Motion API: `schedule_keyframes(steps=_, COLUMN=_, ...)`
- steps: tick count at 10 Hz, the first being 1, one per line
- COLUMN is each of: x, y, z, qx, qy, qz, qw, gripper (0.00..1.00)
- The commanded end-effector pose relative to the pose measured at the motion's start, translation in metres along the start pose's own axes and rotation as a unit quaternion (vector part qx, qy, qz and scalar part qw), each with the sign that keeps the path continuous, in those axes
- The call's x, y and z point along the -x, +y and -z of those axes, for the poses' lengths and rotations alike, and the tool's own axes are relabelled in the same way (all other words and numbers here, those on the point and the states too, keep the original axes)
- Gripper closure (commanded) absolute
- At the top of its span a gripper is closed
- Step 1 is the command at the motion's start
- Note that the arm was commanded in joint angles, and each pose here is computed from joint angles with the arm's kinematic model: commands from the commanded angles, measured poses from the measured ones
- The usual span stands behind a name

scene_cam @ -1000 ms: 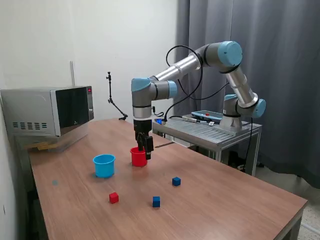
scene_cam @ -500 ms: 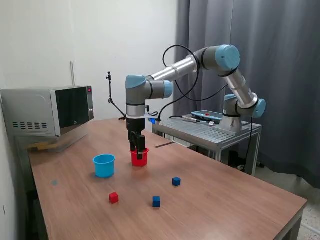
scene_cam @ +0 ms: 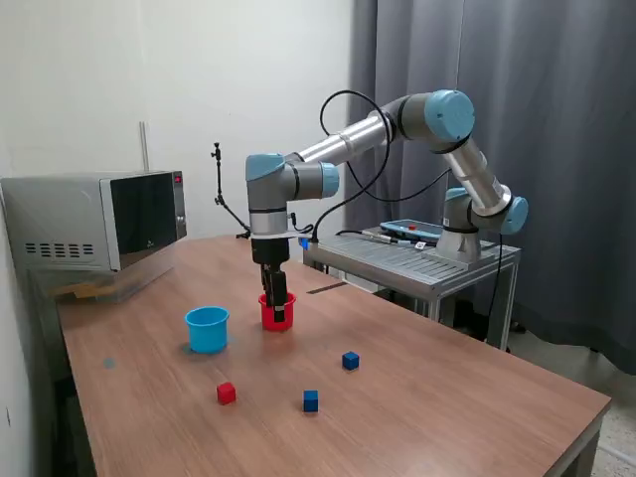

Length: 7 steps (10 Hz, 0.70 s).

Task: Place red objects in the red bin, and blue objects in the blue bin.

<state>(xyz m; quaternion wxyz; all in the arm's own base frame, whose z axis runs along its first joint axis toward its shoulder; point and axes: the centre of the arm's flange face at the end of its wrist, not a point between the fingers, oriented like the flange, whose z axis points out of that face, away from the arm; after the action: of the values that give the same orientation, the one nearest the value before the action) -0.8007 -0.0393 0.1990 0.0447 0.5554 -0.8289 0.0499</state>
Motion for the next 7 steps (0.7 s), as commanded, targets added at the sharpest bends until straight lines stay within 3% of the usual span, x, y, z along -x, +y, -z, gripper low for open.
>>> schedule_keyframes(steps=1, x=-0.012, y=-0.006, z=-0.004, qx=-0.008, qy=0.036, qz=0.112, qw=0.993, gripper=0.0)
schedule_keyframes(steps=2, x=-0.013, y=-0.002, z=0.004, qx=0.001, qy=0.041, qz=0.147, qw=0.9884, gripper=0.0)
schedule_keyframes(steps=4, x=-0.016, y=0.008, z=0.01, qx=0.014, qy=0.043, qz=0.171, qw=0.9842, gripper=0.0)
schedule_keyframes(steps=7, x=-0.027, y=0.037, z=-0.022, qx=0.019, qy=0.042, qz=0.188, qw=0.9812, gripper=0.0)
